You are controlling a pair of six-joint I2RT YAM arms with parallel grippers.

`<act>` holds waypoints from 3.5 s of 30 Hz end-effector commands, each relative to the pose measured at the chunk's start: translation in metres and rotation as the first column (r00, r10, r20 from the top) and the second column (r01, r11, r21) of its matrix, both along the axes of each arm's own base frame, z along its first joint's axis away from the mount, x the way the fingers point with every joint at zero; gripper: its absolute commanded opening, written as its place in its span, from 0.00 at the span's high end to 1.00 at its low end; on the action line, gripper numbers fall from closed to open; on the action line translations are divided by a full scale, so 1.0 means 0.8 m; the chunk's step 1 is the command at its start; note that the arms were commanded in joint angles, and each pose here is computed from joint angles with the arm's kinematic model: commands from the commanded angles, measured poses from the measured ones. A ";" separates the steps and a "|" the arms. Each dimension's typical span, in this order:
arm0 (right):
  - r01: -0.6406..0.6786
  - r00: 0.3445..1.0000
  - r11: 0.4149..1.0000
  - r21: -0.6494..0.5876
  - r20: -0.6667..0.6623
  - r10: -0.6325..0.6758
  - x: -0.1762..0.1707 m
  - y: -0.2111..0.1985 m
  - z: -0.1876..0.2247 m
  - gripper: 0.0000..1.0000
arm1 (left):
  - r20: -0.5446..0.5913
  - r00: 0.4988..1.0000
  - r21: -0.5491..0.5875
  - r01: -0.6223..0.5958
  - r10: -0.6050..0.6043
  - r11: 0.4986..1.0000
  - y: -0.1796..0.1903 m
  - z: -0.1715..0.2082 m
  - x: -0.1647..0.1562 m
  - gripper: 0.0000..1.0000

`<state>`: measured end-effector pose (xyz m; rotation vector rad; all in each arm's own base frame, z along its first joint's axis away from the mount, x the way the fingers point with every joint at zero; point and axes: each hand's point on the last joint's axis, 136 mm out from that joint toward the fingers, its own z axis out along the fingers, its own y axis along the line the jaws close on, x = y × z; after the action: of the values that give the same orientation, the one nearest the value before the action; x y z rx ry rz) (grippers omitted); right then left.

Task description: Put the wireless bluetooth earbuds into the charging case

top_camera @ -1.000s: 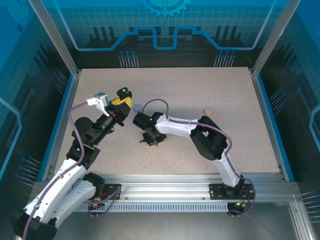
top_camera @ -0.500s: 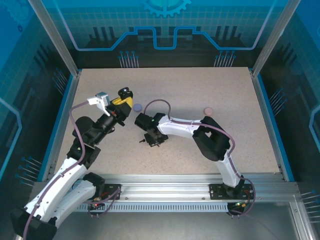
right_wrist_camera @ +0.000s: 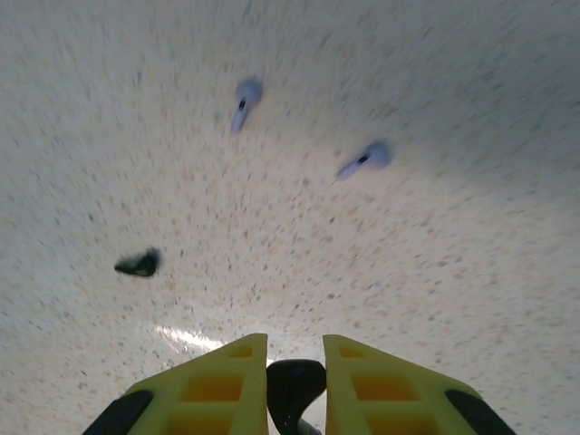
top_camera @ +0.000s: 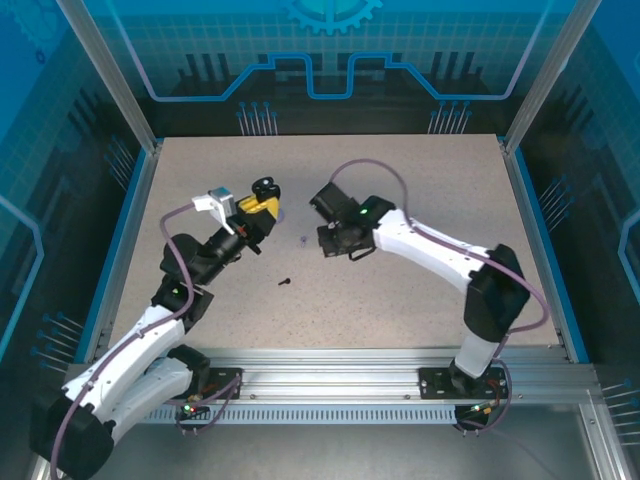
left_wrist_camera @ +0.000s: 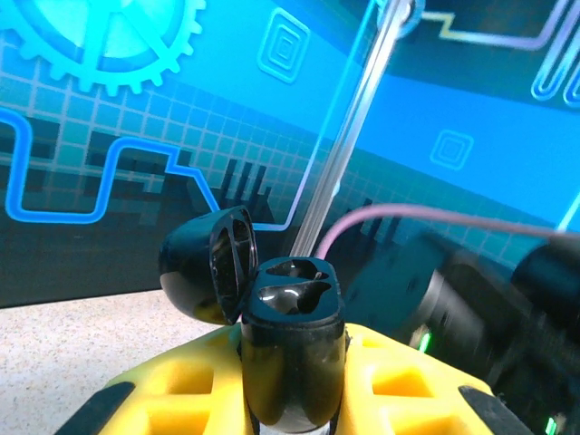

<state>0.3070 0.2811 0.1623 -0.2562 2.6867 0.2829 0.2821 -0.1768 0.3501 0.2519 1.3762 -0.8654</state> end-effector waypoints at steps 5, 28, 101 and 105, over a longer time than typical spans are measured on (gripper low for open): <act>0.060 0.991 0.990 0.130 0.114 -0.076 0.027 -0.054 0.092 0.82 | 0.230 0.971 0.178 0.028 -0.069 0.984 -0.051 -0.006 -0.014 1.00; -0.132 0.874 0.885 0.446 0.473 -0.109 0.007 -0.036 0.294 0.81 | 0.353 0.934 0.270 -0.048 -0.052 0.962 -0.105 -0.017 0.019 1.00; -0.112 0.829 0.772 0.626 0.487 -0.275 -0.001 -0.086 0.307 0.24 | 0.325 0.945 0.247 -0.038 -0.046 0.968 -0.117 -0.012 0.025 1.00; 0.057 0.856 0.800 0.597 0.383 -0.347 -0.004 -0.123 0.261 0.24 | 0.319 0.948 0.244 -0.099 0.017 0.965 -0.103 -0.009 0.032 1.00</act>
<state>0.3050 0.1991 0.4092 0.0333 1.8629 0.8818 0.3100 -0.2712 0.3188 0.5936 1.2355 -0.5912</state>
